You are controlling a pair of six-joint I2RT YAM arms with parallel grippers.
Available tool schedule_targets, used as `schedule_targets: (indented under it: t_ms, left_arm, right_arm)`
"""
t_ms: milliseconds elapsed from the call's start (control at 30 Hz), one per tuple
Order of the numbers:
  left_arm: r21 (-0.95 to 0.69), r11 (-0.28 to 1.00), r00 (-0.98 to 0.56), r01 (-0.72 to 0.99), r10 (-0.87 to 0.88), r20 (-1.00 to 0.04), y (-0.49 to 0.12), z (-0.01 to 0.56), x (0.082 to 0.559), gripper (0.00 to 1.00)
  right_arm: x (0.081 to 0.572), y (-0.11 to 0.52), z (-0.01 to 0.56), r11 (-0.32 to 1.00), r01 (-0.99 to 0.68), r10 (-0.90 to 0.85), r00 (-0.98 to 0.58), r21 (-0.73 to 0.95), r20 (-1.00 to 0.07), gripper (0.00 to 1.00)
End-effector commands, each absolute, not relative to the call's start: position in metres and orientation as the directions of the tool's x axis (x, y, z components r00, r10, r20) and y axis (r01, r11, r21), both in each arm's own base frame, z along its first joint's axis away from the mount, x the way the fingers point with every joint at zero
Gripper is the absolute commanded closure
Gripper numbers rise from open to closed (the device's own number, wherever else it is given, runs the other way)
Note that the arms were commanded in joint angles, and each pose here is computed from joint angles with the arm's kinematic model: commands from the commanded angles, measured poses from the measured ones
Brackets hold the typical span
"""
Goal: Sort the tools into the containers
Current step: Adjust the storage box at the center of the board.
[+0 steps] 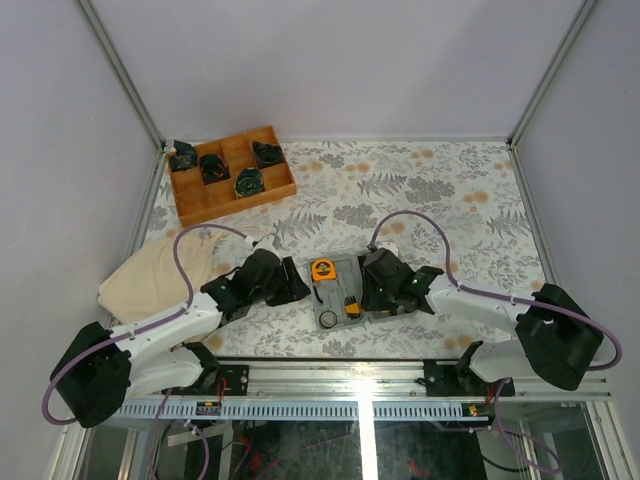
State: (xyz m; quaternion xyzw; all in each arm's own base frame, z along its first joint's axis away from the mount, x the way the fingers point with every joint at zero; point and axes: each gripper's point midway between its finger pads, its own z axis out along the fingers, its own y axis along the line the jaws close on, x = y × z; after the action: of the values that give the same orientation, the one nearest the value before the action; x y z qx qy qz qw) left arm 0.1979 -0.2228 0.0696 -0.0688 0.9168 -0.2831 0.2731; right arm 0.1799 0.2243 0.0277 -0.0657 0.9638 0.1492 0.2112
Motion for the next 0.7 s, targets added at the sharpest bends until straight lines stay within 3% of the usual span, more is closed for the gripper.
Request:
schedule_targets:
  t_ms: [0,333,667]
  left_arm:
    - [-0.626,0.779,-0.811,0.036,-0.343,-0.473,-0.229,0.081,0.210,0.51]
    - [-0.669,0.742,-0.840,0.053,-0.328,-0.431,-0.241,0.071,0.211,0.67]
    - [-0.608,0.793,-0.839,0.019,-0.319,-0.441,-0.225,0.055,0.207,0.71]
  right_arm:
    - [0.184,0.253,0.054,0.873,-0.243,-0.007,-0.873,0.422,-0.488,0.72]
    - [0.179,0.249,0.074,0.835,-0.287,0.018,-0.839,0.470,-0.544,0.66]
    - [0.178,0.241,0.076,0.847,-0.277,0.025,-0.832,0.454,-0.554,0.66]
